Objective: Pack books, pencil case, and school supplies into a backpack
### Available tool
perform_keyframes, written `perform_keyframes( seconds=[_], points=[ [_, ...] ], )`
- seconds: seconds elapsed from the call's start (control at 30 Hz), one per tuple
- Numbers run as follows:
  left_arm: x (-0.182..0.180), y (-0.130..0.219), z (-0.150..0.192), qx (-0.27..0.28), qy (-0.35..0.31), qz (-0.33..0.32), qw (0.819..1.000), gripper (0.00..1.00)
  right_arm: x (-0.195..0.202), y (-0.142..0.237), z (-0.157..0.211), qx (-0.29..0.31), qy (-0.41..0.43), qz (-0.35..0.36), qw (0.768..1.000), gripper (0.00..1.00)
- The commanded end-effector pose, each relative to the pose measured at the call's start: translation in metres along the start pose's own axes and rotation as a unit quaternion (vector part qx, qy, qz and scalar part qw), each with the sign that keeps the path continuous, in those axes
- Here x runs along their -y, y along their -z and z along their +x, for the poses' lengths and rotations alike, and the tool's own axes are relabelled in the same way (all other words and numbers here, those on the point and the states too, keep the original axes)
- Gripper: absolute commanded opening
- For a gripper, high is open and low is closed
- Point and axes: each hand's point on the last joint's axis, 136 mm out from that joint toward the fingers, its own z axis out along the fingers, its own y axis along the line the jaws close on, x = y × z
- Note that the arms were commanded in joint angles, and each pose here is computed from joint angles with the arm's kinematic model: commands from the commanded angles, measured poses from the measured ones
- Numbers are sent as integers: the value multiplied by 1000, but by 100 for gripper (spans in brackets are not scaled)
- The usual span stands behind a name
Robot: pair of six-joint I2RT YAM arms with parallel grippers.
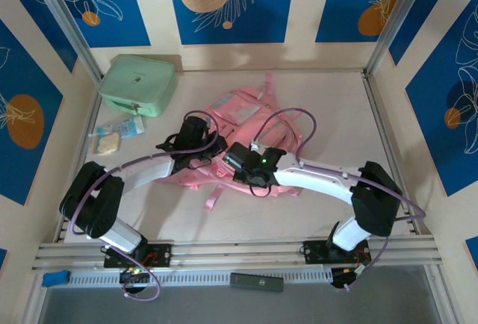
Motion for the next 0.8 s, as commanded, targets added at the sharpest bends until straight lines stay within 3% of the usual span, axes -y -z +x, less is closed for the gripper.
perform_keyframes(
  seconds=[0.0, 0.2, 0.33, 0.4, 0.5, 0.6, 0.7, 0.77],
  points=[
    [-18, 7, -40, 36, -19, -38, 998, 0, 50, 7, 2, -10, 58, 60, 996, 0],
    [-4, 3, -64, 31, -74, -31, 996, 0, 65, 17, -16, -16, 20, 0, 1000, 0],
    [14, -9, -74, 9, -104, -11, 994, 0, 40, 21, -21, -13, 54, -60, 997, 0],
    [22, -12, -77, 2, -116, 3, 993, 6, 27, 21, -19, -16, 77, -82, 994, 0],
    [25, -7, -79, -2, -123, 8, 992, 24, 21, 18, -18, -22, 100, -83, 991, 0],
    [11, 7, -74, 5, -107, -15, 994, 31, 20, 17, -21, -24, 98, -90, 991, 0],
    [0, 20, -61, 8, -65, -20, 998, 36, 3, 16, -22, -38, 101, -148, 983, 16],
    [1, 26, -50, 14, -30, 12, 999, 38, 1, 13, -28, -39, 91, -155, 983, 20]
  ],
)
